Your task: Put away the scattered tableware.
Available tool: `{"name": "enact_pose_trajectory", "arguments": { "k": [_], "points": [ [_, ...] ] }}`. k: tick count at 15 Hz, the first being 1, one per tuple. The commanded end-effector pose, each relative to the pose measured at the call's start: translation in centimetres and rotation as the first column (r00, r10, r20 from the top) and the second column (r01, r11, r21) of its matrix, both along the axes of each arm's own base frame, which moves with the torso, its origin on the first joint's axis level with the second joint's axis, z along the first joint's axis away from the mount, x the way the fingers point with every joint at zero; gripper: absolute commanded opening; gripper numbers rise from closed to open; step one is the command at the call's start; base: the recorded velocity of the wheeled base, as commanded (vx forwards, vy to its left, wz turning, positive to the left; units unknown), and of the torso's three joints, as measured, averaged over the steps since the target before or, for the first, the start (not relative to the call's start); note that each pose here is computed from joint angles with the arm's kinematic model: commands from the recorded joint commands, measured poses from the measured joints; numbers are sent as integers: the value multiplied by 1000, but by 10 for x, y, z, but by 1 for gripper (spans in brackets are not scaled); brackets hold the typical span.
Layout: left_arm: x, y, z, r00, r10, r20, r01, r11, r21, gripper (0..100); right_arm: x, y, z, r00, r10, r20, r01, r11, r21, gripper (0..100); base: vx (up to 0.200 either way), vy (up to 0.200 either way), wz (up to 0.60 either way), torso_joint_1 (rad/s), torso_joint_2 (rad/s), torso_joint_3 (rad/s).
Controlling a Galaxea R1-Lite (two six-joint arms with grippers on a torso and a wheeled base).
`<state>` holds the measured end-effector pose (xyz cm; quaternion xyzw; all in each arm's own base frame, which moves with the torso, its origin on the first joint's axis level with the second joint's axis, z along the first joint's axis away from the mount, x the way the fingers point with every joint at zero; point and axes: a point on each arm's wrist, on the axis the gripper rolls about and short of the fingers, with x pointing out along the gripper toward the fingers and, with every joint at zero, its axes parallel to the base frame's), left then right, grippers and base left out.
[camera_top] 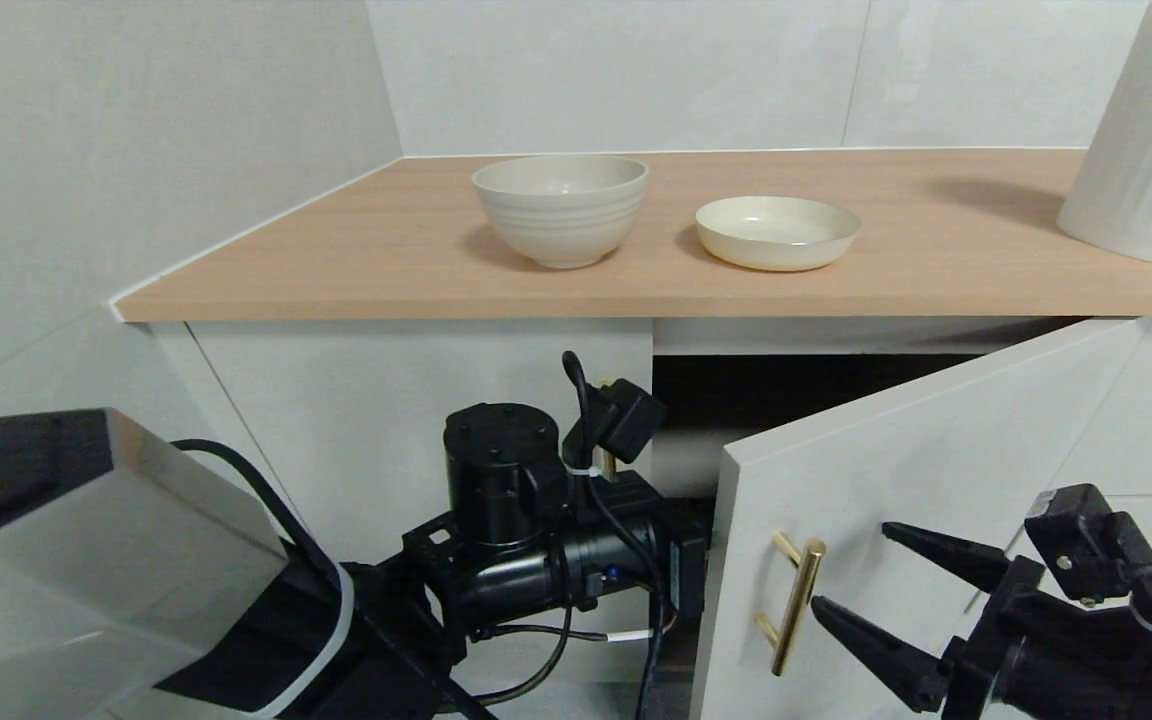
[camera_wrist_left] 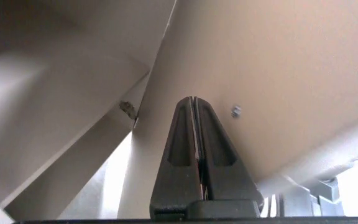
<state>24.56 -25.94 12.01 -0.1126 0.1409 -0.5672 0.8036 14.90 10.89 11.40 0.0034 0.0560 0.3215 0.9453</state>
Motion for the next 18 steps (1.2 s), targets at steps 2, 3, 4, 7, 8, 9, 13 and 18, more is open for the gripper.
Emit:
{"name": "enact_pose_trajectory", "arguments": {
  "k": [2,3,4,7,8,9,13,18],
  "points": [
    [-6,5,10,1000,0,16,0,1000,-16,0,-14,-6,45,985,-116,128,107,991,75,100,0,0,0,0,0,0],
    [-6,4,10,1000,0,15,0,1000,-15,0,-21,-12,69,984,-119,134,108,991,83,100,0,0,0,0,0,0],
    [-5,4,9,1000,0,14,0,1000,-14,0,-31,-20,87,987,-124,97,118,991,66,100,0,0,0,0,0,0],
    [-4,2,3,1000,-1,3,1,1000,-3,0,-57,-42,110,988,-109,-107,111,994,15,100,0,0,0,0,0,0],
    [-4,0,3,1000,-6,4,6,1000,-4,0,-63,-45,111,990,-75,-121,77,997,13,100,0,0,0,0,0,0],
    [-4,-1,2,1000,-7,3,7,1000,-3,0,-66,-47,110,991,-52,-125,54,998,15,100,0,0,0,0,0,0],
    [-4,-5,0,1000,-13,-17,13,1000,-4,0,-67,-48,105,986,-51,-159,50,999,-13,100,0,0,0,0,0,0],
    [-3,-14,3,999,-28,-23,28,1000,-2,0,-70,-50,106,987,-49,-152,49,999,-6,100,-200,0,0,0,5,1]
  ]
}}
